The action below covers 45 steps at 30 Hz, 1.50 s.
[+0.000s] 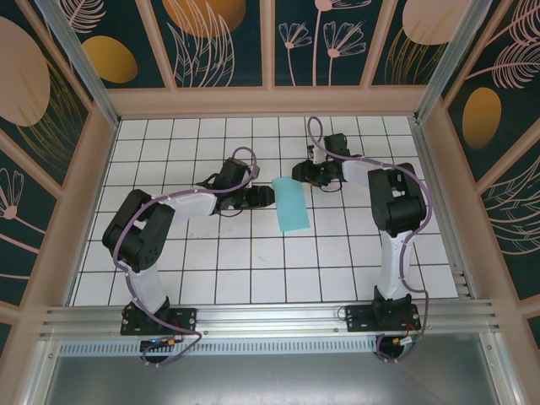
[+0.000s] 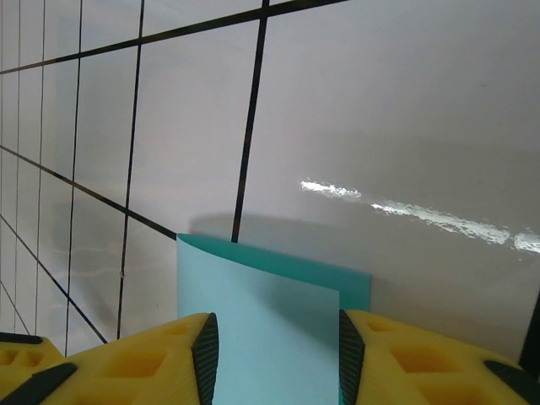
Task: Fold a paper plane with a square sheet of paper (fold left side to right side)
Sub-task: Fold the triangle a second time at the center of the table.
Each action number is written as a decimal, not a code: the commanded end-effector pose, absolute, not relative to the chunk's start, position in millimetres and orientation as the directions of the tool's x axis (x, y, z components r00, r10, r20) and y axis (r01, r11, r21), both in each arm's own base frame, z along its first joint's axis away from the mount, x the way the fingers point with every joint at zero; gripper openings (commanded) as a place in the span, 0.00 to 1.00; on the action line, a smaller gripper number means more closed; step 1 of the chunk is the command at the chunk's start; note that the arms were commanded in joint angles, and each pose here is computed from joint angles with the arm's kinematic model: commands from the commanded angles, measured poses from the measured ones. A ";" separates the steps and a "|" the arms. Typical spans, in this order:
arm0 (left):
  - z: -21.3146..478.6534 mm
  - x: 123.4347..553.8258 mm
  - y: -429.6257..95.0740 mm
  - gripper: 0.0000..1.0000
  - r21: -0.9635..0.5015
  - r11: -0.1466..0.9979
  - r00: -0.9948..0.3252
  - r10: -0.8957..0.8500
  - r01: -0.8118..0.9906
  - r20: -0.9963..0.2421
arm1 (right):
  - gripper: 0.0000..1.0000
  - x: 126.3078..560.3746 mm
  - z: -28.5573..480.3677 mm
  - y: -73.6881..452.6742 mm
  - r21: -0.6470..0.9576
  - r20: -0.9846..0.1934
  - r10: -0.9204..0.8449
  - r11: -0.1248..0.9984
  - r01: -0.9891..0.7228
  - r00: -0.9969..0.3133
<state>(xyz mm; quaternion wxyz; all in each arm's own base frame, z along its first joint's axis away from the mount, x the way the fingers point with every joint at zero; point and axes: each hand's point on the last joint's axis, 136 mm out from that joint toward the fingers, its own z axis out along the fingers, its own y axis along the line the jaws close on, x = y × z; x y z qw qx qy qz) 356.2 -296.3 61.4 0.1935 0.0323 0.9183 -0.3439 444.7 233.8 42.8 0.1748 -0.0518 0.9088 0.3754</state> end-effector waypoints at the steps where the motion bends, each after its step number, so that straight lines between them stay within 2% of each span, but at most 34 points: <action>1: 72.8 359.0 -297.0 0.61 -0.623 0.755 -0.911 -0.086 0.205 -0.403 | 0.42 442.3 48.4 238.6 0.685 -0.368 0.021 0.683 -0.255 -0.930; 15: 85.3 355.2 -296.2 0.61 -0.602 0.755 -0.889 -0.055 0.260 -0.454 | 0.38 404.8 59.0 234.5 0.732 -0.323 0.019 0.639 -0.237 -0.946; 27: 114.0 328.6 -312.8 0.62 -0.510 0.725 -0.786 0.068 0.462 -0.615 | 0.35 384.5 69.6 232.3 0.767 -0.270 0.056 0.616 -0.179 -0.961; 32: 123.7 305.2 -335.4 0.64 -0.433 0.699 -0.711 0.153 0.568 -0.686 | 0.29 378.2 72.8 231.9 0.791 -0.182 0.092 0.605 -0.091 -0.979; 36: 118.7 287.3 -353.1 0.64 -0.395 0.692 -0.687 0.202 0.604 -0.698 | 0.24 374.2 75.4 232.1 0.797 -0.141 0.094 0.601 -0.056 -0.986; 45: 88.7 266.2 -388.9 0.71 -0.290 0.716 -0.670 0.324 0.635 -0.668 | 0.24 371.7 90.2 233.5 0.811 -0.126 0.107 0.583 -0.040 -0.986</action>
